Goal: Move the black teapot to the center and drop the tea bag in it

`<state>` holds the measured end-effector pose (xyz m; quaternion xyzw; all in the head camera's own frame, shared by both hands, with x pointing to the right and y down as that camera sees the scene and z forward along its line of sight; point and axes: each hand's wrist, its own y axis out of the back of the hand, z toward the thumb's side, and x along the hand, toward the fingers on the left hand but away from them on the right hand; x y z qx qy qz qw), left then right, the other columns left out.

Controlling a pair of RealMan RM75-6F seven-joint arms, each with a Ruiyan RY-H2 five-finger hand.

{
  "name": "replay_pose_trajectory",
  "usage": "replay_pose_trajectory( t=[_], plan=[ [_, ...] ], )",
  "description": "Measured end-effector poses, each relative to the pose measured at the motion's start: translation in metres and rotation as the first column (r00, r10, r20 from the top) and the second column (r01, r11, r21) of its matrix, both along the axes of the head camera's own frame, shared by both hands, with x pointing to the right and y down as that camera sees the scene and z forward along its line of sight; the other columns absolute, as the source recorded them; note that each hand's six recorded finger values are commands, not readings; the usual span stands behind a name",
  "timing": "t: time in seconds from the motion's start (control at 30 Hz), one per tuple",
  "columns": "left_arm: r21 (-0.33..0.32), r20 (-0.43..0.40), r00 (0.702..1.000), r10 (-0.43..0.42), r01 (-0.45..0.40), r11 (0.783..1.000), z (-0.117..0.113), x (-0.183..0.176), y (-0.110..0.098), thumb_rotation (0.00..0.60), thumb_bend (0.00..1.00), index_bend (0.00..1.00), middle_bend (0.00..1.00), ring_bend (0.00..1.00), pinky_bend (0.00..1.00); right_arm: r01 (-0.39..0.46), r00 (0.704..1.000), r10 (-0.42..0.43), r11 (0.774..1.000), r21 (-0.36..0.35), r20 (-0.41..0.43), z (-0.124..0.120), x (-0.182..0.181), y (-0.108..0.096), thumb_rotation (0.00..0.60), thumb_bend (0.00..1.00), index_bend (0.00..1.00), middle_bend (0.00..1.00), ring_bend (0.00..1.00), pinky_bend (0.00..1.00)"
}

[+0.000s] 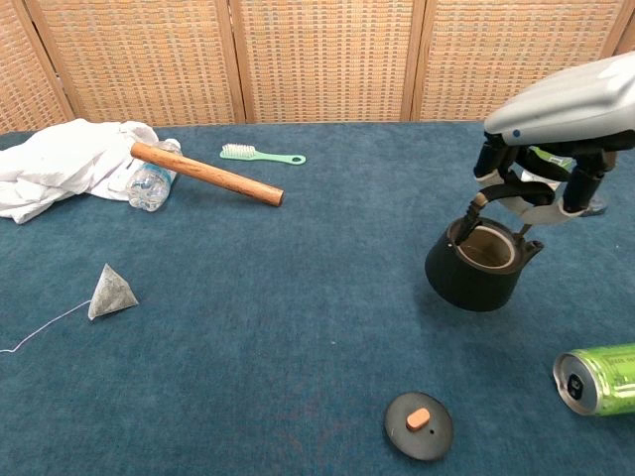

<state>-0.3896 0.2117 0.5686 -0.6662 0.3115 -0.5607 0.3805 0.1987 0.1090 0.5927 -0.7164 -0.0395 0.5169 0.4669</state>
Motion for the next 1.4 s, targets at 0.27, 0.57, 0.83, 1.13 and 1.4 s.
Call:
replay_pose_trajectory(
  t=[0.27,0.57,0.83,1.13,1.4],
  plan=[
    [-0.012,-0.001,1.000,-0.004,0.004,1.000,0.003,-0.001,0.002,0.600,0.47,0.00,0.00,0.00,0.00,0.045,0.997,-0.045,0.999,0.002,0.056,-0.002,-0.038,-0.005,0.600,0.55,0.74,0.71,0.71,0.83],
    [-0.029,0.007,1.000,-0.029,0.029,0.999,0.007,-0.011,0.005,0.600,0.47,0.00,0.00,0.00,0.00,0.055,0.994,-0.056,0.998,0.005,0.096,0.008,-0.070,-0.016,0.600,0.55,0.74,0.70,0.71,0.83],
    [-0.043,0.010,0.999,-0.039,0.039,0.998,0.011,-0.015,0.006,0.600,0.47,0.00,0.00,0.00,0.00,0.058,0.993,-0.058,0.998,0.003,0.101,0.016,-0.086,-0.022,0.600,0.55,0.74,0.70,0.71,0.83],
    [-0.049,0.018,0.999,-0.050,0.051,0.997,0.013,-0.021,0.007,0.600,0.47,0.00,0.00,0.00,0.00,0.068,0.992,-0.065,0.998,-0.020,0.103,0.030,-0.099,-0.020,0.600,0.55,0.74,0.70,0.71,0.83],
    [-0.058,0.018,0.998,-0.060,0.061,0.996,0.015,-0.024,0.009,0.600,0.47,0.00,0.00,0.00,0.00,0.066,0.993,-0.064,0.998,-0.018,0.098,0.037,-0.106,-0.025,0.600,0.55,0.74,0.70,0.71,0.83]
  ],
)
